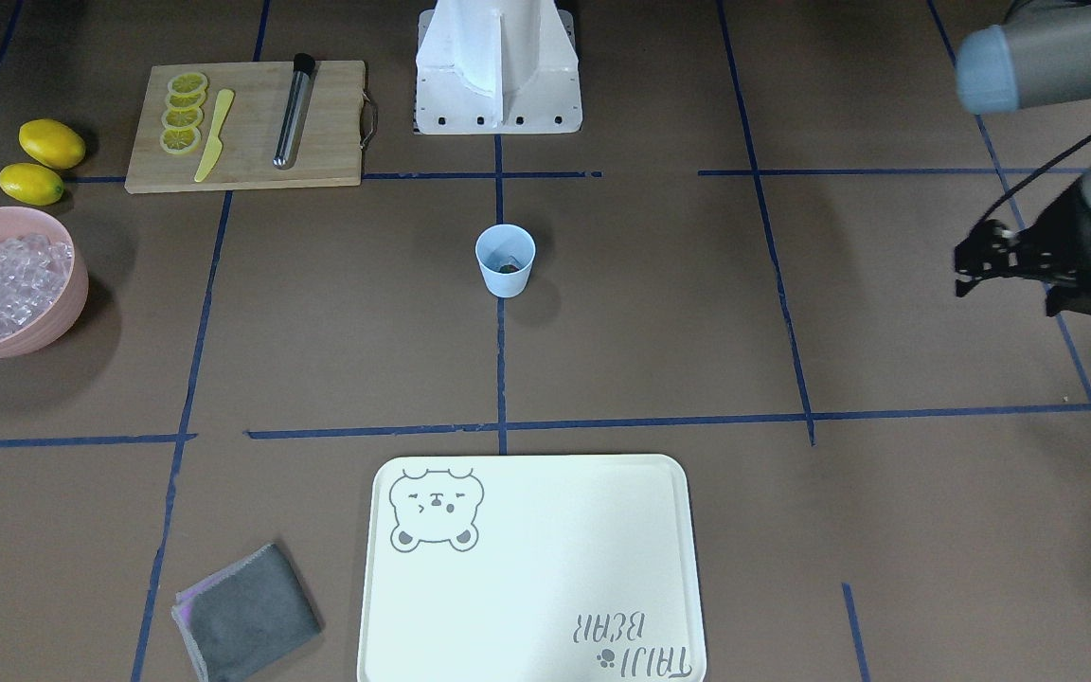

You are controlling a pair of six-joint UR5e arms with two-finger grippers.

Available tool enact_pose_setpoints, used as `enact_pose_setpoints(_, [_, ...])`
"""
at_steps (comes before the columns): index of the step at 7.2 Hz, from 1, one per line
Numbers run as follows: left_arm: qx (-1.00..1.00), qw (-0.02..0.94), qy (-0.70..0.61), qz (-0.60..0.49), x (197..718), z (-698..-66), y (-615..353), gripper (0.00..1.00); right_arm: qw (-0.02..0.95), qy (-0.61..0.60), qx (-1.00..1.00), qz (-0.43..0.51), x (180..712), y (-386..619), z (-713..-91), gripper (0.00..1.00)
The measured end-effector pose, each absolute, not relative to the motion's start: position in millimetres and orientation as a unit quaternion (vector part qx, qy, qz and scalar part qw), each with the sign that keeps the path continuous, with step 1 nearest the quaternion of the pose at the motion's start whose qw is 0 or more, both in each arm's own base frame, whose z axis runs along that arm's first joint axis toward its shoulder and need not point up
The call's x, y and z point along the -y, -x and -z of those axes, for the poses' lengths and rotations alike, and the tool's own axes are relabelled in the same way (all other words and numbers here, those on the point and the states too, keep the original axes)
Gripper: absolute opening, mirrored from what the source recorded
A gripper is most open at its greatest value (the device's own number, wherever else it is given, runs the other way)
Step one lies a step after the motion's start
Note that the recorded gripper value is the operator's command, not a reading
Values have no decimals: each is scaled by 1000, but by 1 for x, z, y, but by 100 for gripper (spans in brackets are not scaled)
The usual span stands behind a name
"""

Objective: Put ice and strawberries in cup

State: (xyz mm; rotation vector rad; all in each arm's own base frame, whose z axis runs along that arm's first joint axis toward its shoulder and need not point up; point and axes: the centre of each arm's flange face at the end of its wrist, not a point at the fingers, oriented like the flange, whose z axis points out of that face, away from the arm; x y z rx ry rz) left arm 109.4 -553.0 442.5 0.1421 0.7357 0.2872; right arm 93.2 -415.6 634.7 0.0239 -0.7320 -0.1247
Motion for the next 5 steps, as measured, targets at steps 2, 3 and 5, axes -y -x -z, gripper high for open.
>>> enact_pose_setpoints(2, [-363, 924, -56, -105, 524, -512, -16, 100, 932, -11, 358, 60, 415, -93, -636, 100])
enact_pose_setpoints(3, [-367, 924, -46, -98, 505, -543, 13, 100, 932, -10, 358, 60, 414, -93, -636, 100])
enact_pose_setpoints(5, [-372, 924, -17, -81, 473, -595, 44, 100, 932, -10, 358, 60, 414, -93, -637, 100])
